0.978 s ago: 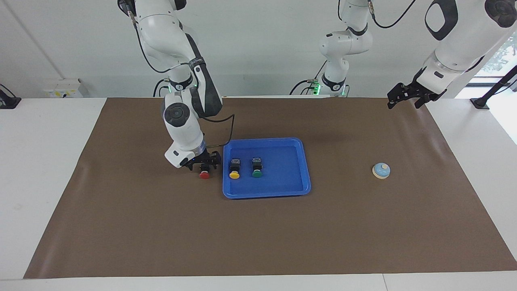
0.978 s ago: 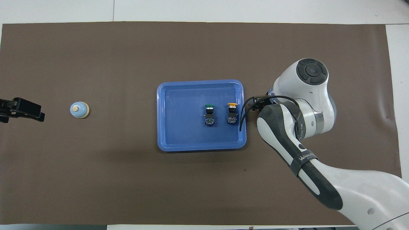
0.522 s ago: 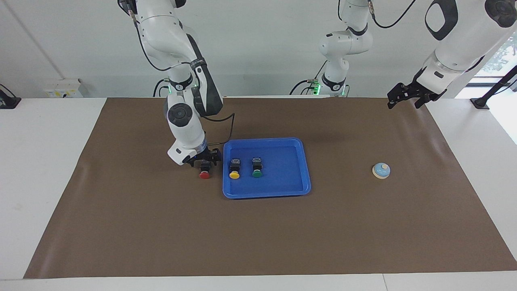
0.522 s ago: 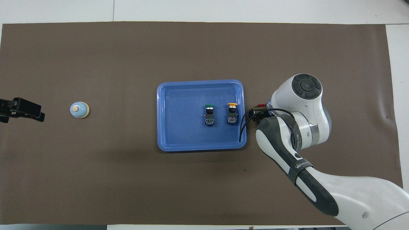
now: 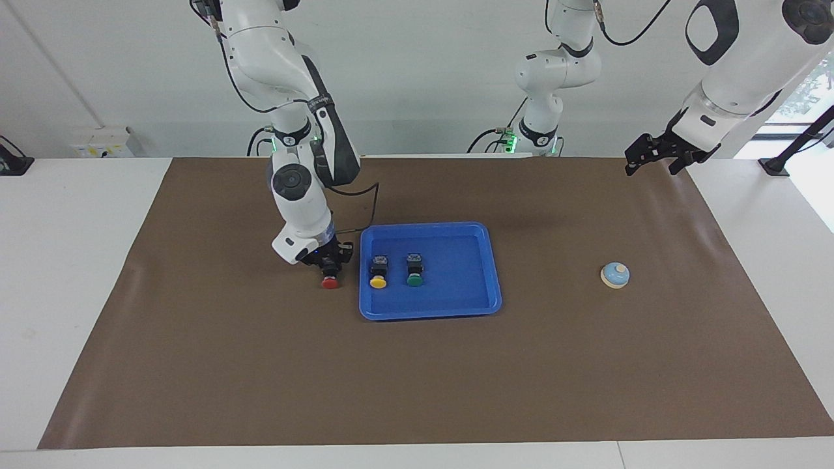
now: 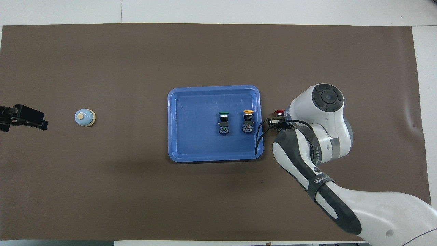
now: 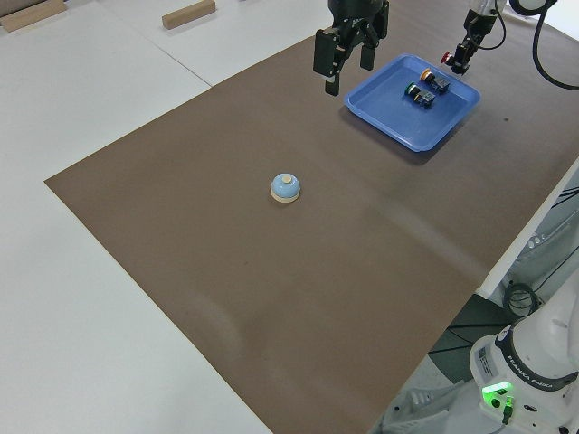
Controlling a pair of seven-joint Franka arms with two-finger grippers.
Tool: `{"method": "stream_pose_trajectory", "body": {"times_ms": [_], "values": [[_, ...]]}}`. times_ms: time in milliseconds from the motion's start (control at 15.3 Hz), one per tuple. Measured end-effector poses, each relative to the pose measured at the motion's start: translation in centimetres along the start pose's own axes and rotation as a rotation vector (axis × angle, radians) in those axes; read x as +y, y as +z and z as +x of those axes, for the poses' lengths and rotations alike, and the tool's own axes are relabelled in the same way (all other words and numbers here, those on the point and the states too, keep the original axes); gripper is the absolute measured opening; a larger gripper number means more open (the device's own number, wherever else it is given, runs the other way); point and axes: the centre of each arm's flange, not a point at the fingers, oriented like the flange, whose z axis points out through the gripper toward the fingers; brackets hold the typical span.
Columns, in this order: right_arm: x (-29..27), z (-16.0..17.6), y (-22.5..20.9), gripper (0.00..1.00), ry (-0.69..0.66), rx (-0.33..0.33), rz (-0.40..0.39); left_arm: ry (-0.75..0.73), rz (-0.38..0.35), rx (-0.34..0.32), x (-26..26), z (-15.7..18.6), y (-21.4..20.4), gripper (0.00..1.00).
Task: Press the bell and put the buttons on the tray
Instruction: 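Reach the right gripper to the red button and grasp it, then carry the red button into the tray and release it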
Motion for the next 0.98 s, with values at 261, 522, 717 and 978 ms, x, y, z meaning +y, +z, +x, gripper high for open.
{"method": "stream_pose_trajectory", "body": {"times_ms": [261, 522, 717, 978], "values": [[-5.2, 1.0, -6.1, 0.41, -0.007, 0.019, 0.046, 0.0, 0.0, 0.0, 0.0, 0.0, 0.0, 1.0], [-17.1, -1.0, -8.0, 0.41, -0.001, 0.043, 0.093, 0.0, 0.0, 0.0, 0.0, 0.0, 0.0, 1.0], [-24.3, -1.9, -5.6, 0.41, -0.003, 0.028, 0.092, 0.0, 0.0, 0.0, 0.0, 0.0, 0.0, 1.0], [-26.7, -0.9, -2.7, 0.41, 0.001, 0.044, 0.086, 0.0, 0.0, 0.0, 0.0, 0.0, 0.0, 1.0]]}}
